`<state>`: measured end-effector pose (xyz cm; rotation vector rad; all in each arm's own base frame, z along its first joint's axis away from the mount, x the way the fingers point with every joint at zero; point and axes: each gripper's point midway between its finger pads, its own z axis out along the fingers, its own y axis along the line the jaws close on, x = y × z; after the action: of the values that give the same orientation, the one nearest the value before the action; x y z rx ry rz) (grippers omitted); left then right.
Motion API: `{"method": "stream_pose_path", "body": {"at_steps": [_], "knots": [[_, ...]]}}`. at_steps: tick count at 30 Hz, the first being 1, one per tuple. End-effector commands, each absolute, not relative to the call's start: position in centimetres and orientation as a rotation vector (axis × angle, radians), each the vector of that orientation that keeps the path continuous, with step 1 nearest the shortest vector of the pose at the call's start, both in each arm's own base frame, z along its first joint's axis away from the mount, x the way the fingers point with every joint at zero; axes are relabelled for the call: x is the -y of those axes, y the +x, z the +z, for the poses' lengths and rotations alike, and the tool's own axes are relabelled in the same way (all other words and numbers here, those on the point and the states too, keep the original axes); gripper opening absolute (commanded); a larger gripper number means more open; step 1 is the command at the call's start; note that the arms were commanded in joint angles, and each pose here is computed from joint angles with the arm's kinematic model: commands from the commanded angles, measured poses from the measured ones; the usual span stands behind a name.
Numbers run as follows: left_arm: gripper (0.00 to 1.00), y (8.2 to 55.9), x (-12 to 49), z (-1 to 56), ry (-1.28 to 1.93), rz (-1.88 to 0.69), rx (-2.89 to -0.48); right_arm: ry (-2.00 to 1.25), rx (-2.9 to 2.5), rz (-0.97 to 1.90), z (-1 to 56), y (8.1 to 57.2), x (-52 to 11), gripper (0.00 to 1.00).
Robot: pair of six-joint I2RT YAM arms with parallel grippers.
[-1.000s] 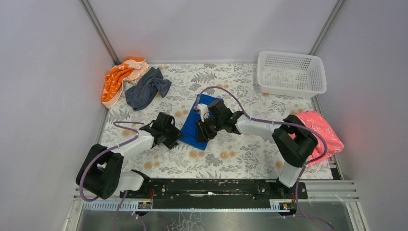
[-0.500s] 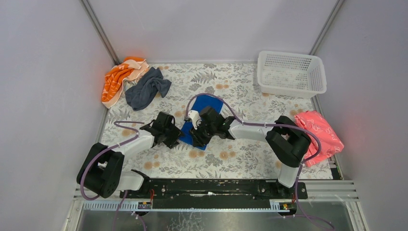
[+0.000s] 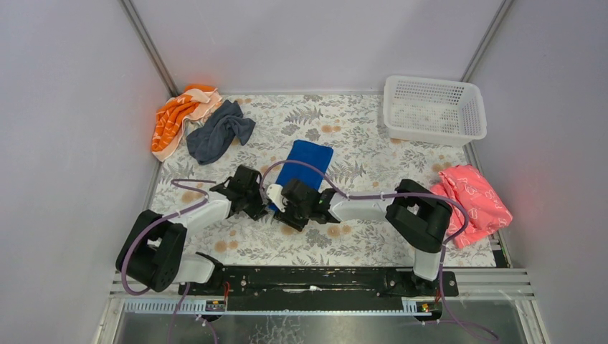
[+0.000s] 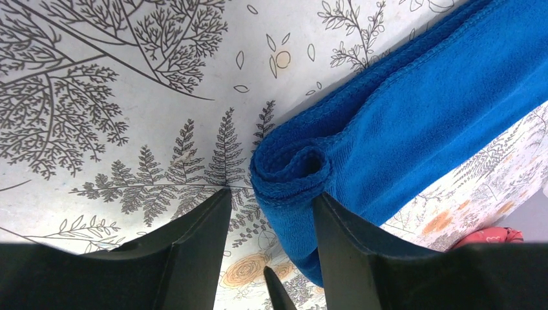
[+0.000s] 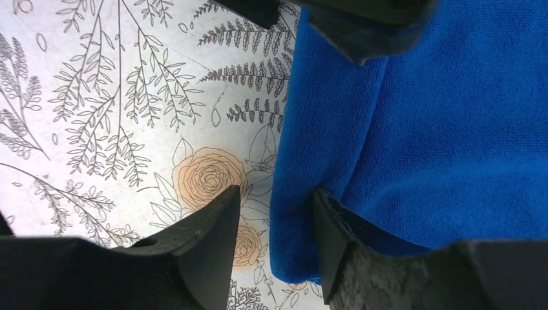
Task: Roll the towels
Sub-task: Roll the towel at the center of the board.
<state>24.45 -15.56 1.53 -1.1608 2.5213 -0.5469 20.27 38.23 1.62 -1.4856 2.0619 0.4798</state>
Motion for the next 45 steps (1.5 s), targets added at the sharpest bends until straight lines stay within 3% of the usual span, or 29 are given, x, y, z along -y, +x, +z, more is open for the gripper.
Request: {"method": "stream_pose_path", "body": {"at_steps": [1,27,45], "knots": [[0.50,19.8,11.4,-3.2,-1.197,-0.183,-2.657,-1.586,-2.112,0.226,-1.4,19.9,-34.5,0.52],[0.39,19.9,11.2,-3.5,-1.186,-0.116,-2.696,-1.556,-2.014,0.288,4.1,20.2,-36.0,0.53],[0.38,19.9,11.2,-3.5,-1.172,-0.117,-2.706,-1.556,-2.101,0.175,1.9,20.4,-33.6,0.51]]}}
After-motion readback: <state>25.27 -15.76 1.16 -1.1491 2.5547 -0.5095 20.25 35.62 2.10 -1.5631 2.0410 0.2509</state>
